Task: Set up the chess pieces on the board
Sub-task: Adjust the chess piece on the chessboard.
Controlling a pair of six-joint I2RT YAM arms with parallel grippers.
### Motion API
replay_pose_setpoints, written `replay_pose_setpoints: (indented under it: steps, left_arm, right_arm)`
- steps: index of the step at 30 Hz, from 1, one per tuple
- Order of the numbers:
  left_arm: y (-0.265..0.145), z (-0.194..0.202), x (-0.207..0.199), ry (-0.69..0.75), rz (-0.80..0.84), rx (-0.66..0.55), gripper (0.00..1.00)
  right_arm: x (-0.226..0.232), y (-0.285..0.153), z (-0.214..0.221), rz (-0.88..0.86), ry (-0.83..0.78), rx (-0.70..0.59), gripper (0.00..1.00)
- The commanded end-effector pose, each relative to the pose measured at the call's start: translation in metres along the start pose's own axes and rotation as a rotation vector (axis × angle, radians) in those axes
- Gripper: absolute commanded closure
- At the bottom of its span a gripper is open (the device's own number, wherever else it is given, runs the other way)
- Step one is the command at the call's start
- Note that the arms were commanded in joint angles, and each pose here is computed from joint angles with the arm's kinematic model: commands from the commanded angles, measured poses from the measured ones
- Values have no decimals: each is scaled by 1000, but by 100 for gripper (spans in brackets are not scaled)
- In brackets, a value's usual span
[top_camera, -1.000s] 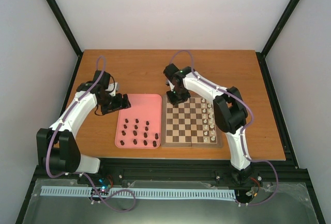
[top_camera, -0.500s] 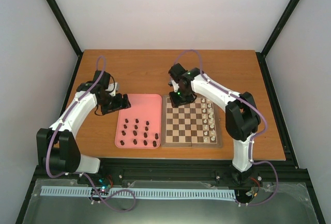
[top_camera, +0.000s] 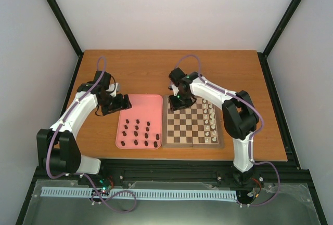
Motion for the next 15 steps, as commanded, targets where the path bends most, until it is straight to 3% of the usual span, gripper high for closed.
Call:
replay_pose_setpoints:
  steps: [1,15]
  left_arm:
    - [-10,-10,-7,15,20,-38,0]
    - [-10,-10,-8,15,20,-37,0]
  right_arm:
    - [-8,12,2,17,21,20,60]
    - [-16,15,-3,52,16,20,60]
Point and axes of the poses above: each gripper's point midway between its finger pads, its own y axis out along the fingers, its own x axis along the line the jaws close on, z = x × y, the point moved 2 cm from there along -y, back along the fingers, and after that the axes turned 9 degrees about -y, right-handed, at the moved point
